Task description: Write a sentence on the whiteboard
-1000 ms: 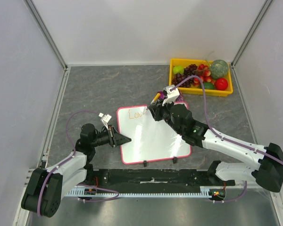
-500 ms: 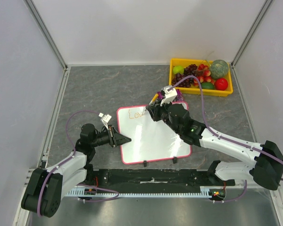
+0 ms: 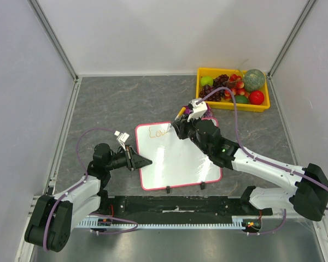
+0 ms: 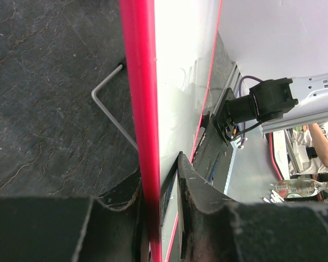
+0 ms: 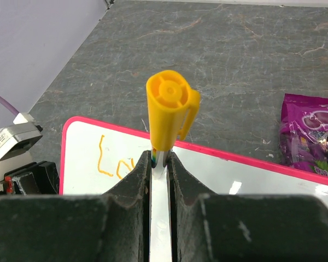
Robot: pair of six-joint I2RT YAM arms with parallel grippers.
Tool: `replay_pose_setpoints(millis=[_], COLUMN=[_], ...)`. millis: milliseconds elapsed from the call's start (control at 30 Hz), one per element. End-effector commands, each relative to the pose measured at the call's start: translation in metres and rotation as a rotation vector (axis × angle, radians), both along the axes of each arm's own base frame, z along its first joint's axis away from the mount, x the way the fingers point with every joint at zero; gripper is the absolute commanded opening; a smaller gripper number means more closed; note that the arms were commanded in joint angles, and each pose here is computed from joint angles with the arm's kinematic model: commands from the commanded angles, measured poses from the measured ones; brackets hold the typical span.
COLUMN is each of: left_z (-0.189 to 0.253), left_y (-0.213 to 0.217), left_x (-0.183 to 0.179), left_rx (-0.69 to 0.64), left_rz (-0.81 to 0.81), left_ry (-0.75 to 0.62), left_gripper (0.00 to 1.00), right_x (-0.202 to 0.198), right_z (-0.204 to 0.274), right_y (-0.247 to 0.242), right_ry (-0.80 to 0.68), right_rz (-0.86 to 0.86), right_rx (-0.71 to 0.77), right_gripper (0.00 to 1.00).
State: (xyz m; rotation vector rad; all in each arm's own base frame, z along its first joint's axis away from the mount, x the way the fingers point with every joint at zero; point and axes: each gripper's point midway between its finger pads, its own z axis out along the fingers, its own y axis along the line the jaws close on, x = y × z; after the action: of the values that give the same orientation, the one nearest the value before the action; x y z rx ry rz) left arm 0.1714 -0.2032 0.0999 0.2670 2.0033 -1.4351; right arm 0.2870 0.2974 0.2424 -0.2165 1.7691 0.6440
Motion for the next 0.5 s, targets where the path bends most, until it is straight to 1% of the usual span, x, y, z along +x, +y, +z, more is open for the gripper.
replay_pose_setpoints(millis=[0,467], left_z=[-0.004,-0.004], left_y=[0.003,0.002], left_x=[0.007,0.008], left_rx=[0.033,0.033], left_rz=[0.031,0.031], left_ry=[-0.033,-0.033], left_gripper=[0.02,0.02], right_x=[0.009,0.017], right_z=[0.001,0.016], right_y=[-0.017,-0.006], right_ry=[-0.009,-0.026], right_rz=[-0.075,-0.051], right_rx=[-0.017,0.012], right_gripper=[0.00,0.00])
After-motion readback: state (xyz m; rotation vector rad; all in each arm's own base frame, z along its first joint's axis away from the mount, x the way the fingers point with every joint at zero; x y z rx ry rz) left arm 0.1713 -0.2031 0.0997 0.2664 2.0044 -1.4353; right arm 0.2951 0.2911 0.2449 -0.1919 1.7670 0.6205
